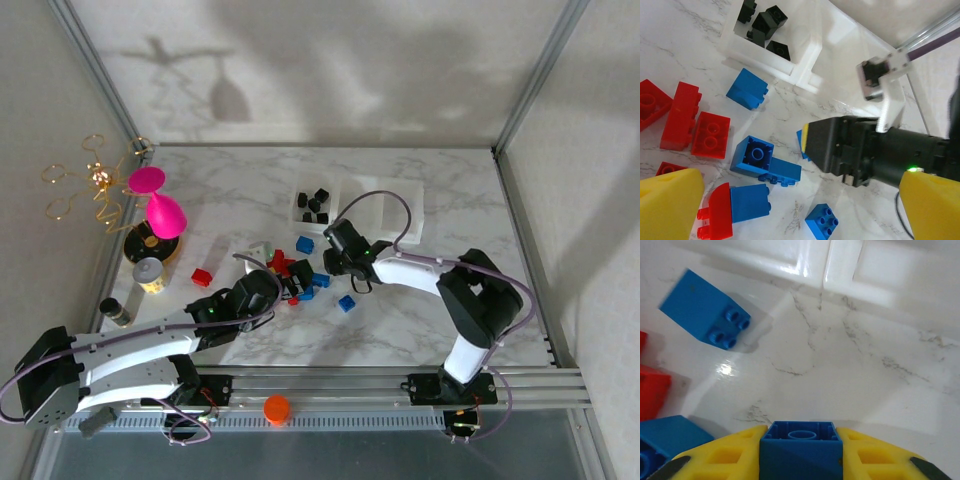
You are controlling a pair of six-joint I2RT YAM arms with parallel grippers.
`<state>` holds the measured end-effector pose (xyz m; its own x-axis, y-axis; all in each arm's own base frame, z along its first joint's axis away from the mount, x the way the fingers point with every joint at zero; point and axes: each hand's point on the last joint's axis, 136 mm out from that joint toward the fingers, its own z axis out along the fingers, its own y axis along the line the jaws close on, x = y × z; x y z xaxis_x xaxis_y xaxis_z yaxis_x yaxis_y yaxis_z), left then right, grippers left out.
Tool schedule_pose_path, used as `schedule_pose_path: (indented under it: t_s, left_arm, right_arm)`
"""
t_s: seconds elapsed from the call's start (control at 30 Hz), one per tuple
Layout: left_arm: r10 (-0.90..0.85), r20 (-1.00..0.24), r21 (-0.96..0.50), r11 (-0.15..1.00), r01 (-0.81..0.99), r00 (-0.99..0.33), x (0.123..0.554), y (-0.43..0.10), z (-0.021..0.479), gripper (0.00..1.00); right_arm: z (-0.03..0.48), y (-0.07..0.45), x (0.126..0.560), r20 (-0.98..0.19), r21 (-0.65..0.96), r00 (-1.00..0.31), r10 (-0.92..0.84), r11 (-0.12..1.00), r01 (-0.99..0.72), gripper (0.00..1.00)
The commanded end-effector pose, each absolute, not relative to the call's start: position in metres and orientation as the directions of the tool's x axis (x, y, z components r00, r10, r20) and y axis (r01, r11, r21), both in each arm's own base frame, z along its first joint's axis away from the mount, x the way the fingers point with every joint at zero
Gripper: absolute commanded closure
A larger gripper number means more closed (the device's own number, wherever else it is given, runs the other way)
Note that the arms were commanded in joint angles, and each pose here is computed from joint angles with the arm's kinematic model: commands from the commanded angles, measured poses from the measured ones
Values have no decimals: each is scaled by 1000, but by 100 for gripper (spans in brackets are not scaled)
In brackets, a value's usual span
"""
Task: Sort the legos into containers by color
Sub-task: Pick up the lego from the center of the table, then place the lego in the container.
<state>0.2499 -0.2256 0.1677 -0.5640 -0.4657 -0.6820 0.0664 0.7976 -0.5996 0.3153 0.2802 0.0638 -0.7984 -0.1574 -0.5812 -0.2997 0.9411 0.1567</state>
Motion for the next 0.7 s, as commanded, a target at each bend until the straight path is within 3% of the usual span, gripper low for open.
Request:
schedule_pose_path:
  t_s: [0.0,0.33,0.67]
  left_arm:
    - [-466,-703,-594,800,85,-537,254,-229,182,1]
    - [-461,-732,-588,799,124,-502,269,-233,207,0]
    - [-455,-745,-579,804,134,-489,290,-235,222,0]
  right_arm:
    - [95,274,322,-629,174,-768,-122,940,-292,70]
    - [148,242,388,-719,149,-694,-30,969,-196,70]
    - [142,228,456,-747,127,-665,28,987,-100,70]
